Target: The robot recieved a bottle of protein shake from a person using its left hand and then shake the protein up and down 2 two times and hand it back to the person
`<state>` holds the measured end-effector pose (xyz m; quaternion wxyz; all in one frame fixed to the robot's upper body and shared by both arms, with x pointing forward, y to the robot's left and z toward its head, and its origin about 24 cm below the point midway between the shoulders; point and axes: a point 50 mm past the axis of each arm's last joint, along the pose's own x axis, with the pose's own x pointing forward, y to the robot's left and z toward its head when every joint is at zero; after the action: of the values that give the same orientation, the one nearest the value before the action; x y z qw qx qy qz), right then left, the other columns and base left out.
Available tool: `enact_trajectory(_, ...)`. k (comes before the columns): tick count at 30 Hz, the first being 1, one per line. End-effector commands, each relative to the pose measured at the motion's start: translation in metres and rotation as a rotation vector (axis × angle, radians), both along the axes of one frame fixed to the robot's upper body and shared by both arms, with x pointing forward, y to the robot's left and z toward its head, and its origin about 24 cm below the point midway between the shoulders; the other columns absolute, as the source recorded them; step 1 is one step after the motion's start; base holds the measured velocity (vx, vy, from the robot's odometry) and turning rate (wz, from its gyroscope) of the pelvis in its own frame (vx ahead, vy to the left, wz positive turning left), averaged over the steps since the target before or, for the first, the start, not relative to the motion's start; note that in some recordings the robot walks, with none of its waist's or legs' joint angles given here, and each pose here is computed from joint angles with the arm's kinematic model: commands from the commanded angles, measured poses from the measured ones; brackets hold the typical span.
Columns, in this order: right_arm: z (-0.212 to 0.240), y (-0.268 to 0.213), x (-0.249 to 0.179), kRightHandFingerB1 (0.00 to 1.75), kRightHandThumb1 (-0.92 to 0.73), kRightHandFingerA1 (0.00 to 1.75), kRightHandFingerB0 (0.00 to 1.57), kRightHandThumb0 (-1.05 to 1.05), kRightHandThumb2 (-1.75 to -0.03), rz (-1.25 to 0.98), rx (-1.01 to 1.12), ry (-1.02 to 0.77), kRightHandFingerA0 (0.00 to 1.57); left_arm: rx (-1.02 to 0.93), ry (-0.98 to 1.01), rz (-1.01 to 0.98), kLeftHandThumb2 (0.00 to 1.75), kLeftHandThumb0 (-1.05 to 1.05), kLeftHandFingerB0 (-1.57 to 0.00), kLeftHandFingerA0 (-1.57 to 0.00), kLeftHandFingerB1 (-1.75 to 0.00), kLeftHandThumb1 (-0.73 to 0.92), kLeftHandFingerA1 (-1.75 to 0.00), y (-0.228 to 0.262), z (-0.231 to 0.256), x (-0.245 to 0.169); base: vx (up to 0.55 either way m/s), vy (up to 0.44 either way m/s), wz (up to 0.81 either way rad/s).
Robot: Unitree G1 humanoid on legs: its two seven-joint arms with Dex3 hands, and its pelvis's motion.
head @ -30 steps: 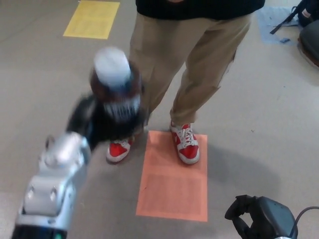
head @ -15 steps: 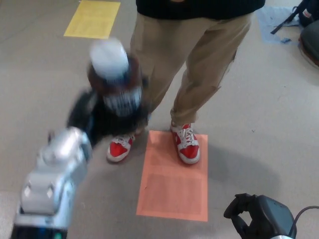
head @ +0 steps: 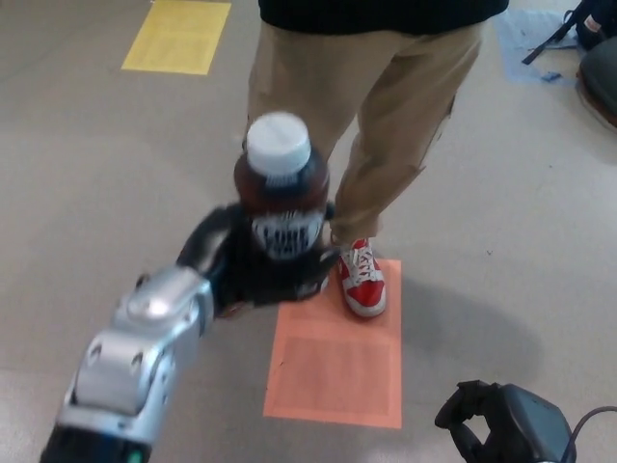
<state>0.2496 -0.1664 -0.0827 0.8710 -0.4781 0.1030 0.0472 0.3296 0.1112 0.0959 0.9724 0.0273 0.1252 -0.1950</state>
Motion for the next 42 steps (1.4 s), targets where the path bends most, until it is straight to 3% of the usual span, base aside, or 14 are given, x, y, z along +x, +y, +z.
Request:
enact_trajectory(1,-0.002,-0.005,-0.004,0.83,-0.50,1.11,0.91,-0.49,-1.13,-0.004,-0.007,-0.002,1.05,0.100,0.103,-0.049,0.63,-0.23,-0.68,-1.13,-0.87,0.79,-0.87,-0.006,0.031,0.023,0.00,0.000,0.00)
enact_trajectory(6,-0.001,-0.005,-0.002,0.73,-0.54,1.03,0.94,-0.48,-1.06,-0.016,0.000,0.014,0.99,0.212,0.065,-0.085,0.62,-0.27,-0.67,-1.13,-0.86,0.76,-0.82,-0.011,0.060,0.041,0.00,0.000,0.00)
enact_trajectory(8,0.001,-0.005,0.001,0.83,-0.51,1.04,0.91,-0.48,-1.14,-0.019,0.012,0.011,1.04,0.203,0.066,-0.087,0.63,-0.24,-0.52,-1.13,-0.54,0.75,-0.79,-0.014,0.072,0.047,0.00,0.000,0.00)
enact_trajectory(10,0.002,-0.004,0.003,0.83,-0.52,1.04,0.91,-0.48,-1.14,-0.019,0.013,0.009,1.04,0.186,0.070,-0.091,0.61,-0.25,-0.42,-1.14,-0.47,0.74,-0.77,-0.015,0.078,0.051,0.00,0.000,0.00)
enact_trajectory(11,0.002,-0.004,0.003,0.83,-0.51,1.11,0.91,-0.48,-1.15,-0.016,0.010,0.009,1.06,0.185,0.069,-0.091,0.61,-0.25,-0.59,-1.16,-0.55,0.75,-0.74,-0.016,0.082,0.052,0.00,0.000,0.00)
enact_trajectory(25,0.000,-0.004,0.001,0.82,-0.52,1.07,0.91,-0.49,-1.14,-0.011,0.008,0.013,1.04,0.203,0.063,-0.088,0.62,-0.24,-0.56,-1.17,-0.50,0.74,-0.77,-0.017,0.090,0.058,0.00,0.000,0.00)
enact_trajectory(26,-0.004,-0.005,-0.005,0.72,-0.51,1.05,0.96,-0.48,-1.11,-0.008,0.012,0.033,1.04,0.220,0.053,-0.069,0.66,-0.25,-0.67,-1.12,-0.88,0.77,-0.84,-0.014,0.089,0.057,0.00,0.000,0.00)
enact_trajectory(29,-0.006,-0.006,-0.008,0.82,-0.50,1.02,0.91,-0.48,-1.14,-0.008,0.010,0.045,1.03,0.223,0.032,-0.055,0.69,-0.22,-0.70,-1.10,-0.96,0.78,-0.85,-0.012,0.089,0.056,0.00,0.000,0.00)
enact_trajectory(30,-0.006,-0.006,-0.008,0.82,-0.51,1.03,0.90,-0.48,-1.14,-0.005,0.008,0.046,1.04,0.219,0.030,-0.054,0.65,-0.22,-0.66,-1.11,-0.77,0.79,-0.83,-0.012,0.089,0.056,0.00,0.000,0.00)
enact_trajectory(32,-0.006,-0.006,-0.008,0.82,-0.50,1.01,0.90,-0.49,-1.14,0.001,0.004,0.050,1.02,0.210,0.026,-0.047,0.64,-0.21,-0.70,-1.10,-0.91,0.82,-0.87,-0.011,0.090,0.056,0.00,0.000,0.00)
enact_trajectory(33,-0.006,-0.006,-0.008,0.72,-0.53,0.98,0.94,-0.48,-1.08,-0.001,0.006,0.053,1.02,0.193,0.029,-0.036,0.67,-0.22,-0.71,-1.09,-0.89,0.80,-0.93,-0.011,0.090,0.056,0.00,0.000,0.00)
enact_trajectory(39,-0.005,-0.006,-0.007,0.73,-0.54,1.00,0.94,-0.49,-1.08,0.001,0.009,0.041,1.01,0.181,0.016,-0.019,0.63,-0.24,-0.70,-1.12,-0.93,0.81,-0.86,-0.010,0.096,0.056,0.00,0.000,0.00)
enact_trajectory(41,-0.005,-0.006,-0.007,0.72,-0.53,0.99,0.95,-0.49,-1.07,-0.009,0.015,0.046,1.03,0.180,0.011,-0.015,0.63,-0.23,-0.72,-1.12,-0.89,0.80,-0.86,-0.010,0.095,0.056,0.00,0.000,0.00)
enact_trajectory(42,-0.005,-0.006,-0.007,0.82,-0.50,1.01,0.91,-0.49,-1.13,-0.010,0.014,0.044,1.03,0.173,0.003,-0.011,0.64,-0.24,-0.73,-1.13,-0.73,0.79,-0.81,-0.010,0.094,0.055,0.00,0.000,0.00)
